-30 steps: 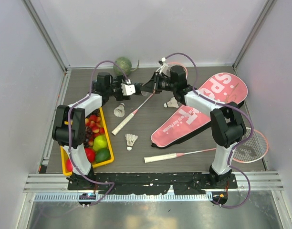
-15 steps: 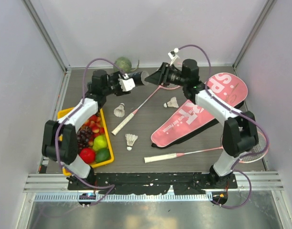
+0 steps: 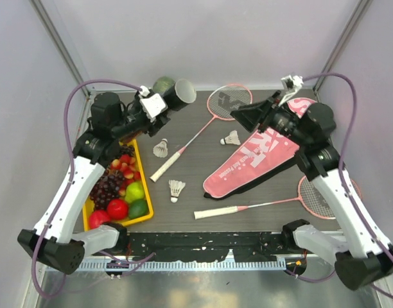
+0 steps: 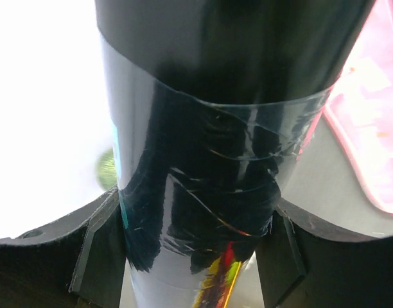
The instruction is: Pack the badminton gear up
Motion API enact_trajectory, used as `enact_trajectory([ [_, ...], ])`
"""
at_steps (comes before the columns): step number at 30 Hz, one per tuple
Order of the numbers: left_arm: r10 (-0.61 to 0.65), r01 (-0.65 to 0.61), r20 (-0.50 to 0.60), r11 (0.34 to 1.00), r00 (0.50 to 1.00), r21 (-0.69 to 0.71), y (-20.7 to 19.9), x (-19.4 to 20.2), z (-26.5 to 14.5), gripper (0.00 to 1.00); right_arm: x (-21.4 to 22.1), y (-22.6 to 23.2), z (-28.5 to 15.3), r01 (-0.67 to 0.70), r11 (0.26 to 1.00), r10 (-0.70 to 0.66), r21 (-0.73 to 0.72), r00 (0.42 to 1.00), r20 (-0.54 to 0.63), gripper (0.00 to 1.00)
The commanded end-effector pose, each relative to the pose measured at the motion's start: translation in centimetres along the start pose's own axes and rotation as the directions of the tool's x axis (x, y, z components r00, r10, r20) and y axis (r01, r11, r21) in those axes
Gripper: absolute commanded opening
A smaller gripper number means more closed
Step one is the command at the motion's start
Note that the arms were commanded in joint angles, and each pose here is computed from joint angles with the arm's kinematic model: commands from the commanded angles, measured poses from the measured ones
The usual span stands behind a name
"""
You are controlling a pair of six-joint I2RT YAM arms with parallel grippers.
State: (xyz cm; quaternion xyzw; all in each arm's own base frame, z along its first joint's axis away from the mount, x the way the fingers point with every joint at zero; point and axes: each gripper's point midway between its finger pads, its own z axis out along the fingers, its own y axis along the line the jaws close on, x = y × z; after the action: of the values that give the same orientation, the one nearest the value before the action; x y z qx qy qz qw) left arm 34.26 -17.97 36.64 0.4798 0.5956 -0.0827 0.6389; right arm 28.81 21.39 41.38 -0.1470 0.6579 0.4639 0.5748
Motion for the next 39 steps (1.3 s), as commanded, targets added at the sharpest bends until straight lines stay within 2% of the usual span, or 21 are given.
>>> enact_trajectory([
  [1, -0.317, 0.333, -0.133, 0.935, 0.939, 0.124, -4.7, -1.5, -4.1, 0.00, 0.8, 0.5, -3.2, 0.075, 0.994, -0.075, 0.081, 0.997, -0.010, 0.54],
  [3, -0.444, 0.479, -0.225, 0.866, 0.868, 0.141, -6.7, -1.0, -5.3, 0.00, 1.6, 1.5, -4.2, 0.095, 0.993, -0.093, 0.069, 0.995, -0.035, 0.54],
  [5, -0.503, 0.548, -0.236, 0.813, 0.832, 0.198, -8.8, -1.6, -6.3, 0.00, 2.1, 2.7, -4.9, 0.122, 0.992, -0.121, 0.038, 0.992, -0.036, 0.54],
  [10, -0.654, 0.716, -0.299, 0.588, 0.695, 0.377, -14.3, -3.8, -8.7, 0.00, 3.3, 5.5, -4.9, 0.182, 0.980, -0.188, -0.074, 0.979, -0.082, 0.58],
  [14, -0.680, 0.765, -0.353, 0.538, 0.642, 0.354, -16.3, -2.4, -8.9, 0.00, 3.6, 7.1, -4.0, 0.157, 0.980, -0.172, -0.126, 0.977, -0.123, 0.58],
  [17, -0.670, 0.805, -0.449, 0.453, 0.591, 0.383, -18.2, -1.9, -9.4, 0.00, 4.0, 8.3, -2.8, 0.138, 0.975, -0.163, -0.172, 0.976, -0.143, 0.54],
  [21, -0.632, 0.811, -0.508, 0.463, 0.585, 0.357, -20.2, -0.1, -8.8, 0.00, 4.1, 9.0, -2.0, 0.122, 0.970, -0.156, -0.212, 0.977, -0.149, 0.54],
  [24, -0.606, 0.823, -0.556, 0.438, 0.568, 0.363, -21.5, 0.4, -8.8, 0.00, 4.3, 9.3, -1.8, 0.116, 0.963, -0.157, -0.243, 0.975, -0.158, 0.56],
  [32, -0.589, 0.826, -0.579, 0.427, 0.563, 0.369, -22.6, 0.9, -8.2, 0.00, 7.3, 9.8, -1.0, 0.054, 0.934, -0.152, -0.354, 0.954, -0.257, 0.57],
  [39, -0.583, 0.835, -0.599, 0.394, 0.549, 0.383, -23.5, 1.6, -7.4, 0.00, 8.3, 10.5, 0.2, 0.026, 0.903, -0.160, -0.429, 0.947, -0.280, 0.56],
])
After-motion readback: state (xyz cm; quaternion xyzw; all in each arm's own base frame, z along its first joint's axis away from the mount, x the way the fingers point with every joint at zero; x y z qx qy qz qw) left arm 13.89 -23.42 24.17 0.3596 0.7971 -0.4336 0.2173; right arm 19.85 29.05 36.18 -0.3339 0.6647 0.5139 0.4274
